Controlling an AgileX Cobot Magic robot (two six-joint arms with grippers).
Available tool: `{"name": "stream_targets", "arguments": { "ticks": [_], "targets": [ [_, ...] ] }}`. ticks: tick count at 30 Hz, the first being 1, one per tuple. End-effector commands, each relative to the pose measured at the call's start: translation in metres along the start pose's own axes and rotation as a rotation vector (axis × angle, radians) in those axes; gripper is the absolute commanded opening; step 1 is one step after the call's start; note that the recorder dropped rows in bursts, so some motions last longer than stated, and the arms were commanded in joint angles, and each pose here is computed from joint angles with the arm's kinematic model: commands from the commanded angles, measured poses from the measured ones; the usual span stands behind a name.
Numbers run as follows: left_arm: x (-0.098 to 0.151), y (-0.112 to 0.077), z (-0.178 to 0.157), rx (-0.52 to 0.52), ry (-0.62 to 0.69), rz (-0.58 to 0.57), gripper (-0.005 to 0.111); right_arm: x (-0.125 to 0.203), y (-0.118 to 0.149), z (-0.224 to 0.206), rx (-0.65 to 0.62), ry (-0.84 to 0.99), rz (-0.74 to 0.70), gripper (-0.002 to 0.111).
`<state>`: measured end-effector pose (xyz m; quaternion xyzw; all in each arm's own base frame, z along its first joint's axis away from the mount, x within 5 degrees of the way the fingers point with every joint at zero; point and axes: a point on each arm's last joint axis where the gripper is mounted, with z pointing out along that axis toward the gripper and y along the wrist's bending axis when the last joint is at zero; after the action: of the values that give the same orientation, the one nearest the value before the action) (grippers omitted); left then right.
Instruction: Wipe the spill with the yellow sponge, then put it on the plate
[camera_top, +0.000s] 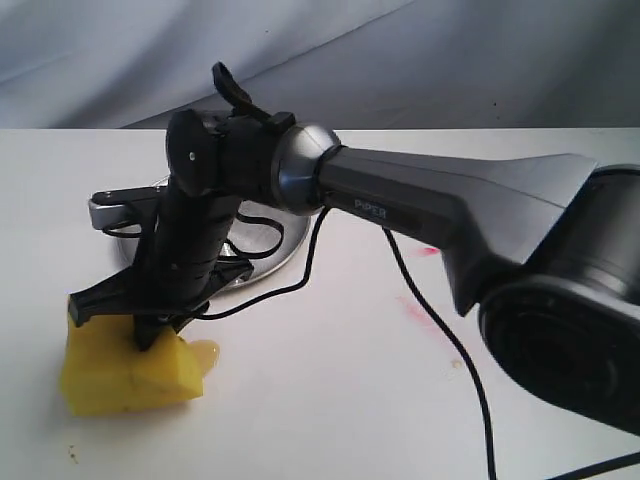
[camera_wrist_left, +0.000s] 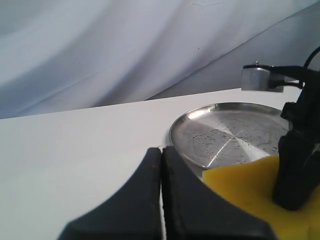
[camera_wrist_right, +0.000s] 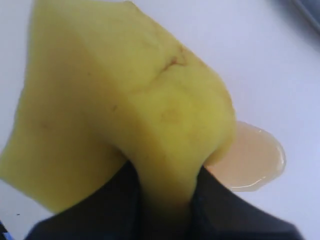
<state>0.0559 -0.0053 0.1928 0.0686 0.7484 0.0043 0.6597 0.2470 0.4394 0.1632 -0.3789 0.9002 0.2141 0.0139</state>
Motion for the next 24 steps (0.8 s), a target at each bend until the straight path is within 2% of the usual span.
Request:
{"name": "stream_targets", "arguments": {
  "ticks": [1,7,11,16,24],
  "targets": [
    [-0.002,0.000,0.000,-0.003,-0.012,-0.007,0.000,0.005,-0.014,0.009,0.120,0.085,-0.032,0.000],
    [-0.002,0.000,0.000,-0.003,-0.012,-0.007,0.000,0.008,-0.039,0.004,0.386,0.133,-0.103,0.000],
    [-0.002,0.000,0.000,-0.003,-0.012,-0.007,0.000,0.014,-0.051,0.002,0.491,0.154,-0.121,0.000],
    [-0.002,0.000,0.000,-0.003,-0.012,-0.007,0.000,0.039,-0.079,-0.005,0.538,0.243,-0.064,0.000],
    [-0.002,0.000,0.000,-0.003,-0.012,-0.007,0.000,0.087,-0.145,-0.040,0.561,0.225,0.091,0.000]
  ]
}}
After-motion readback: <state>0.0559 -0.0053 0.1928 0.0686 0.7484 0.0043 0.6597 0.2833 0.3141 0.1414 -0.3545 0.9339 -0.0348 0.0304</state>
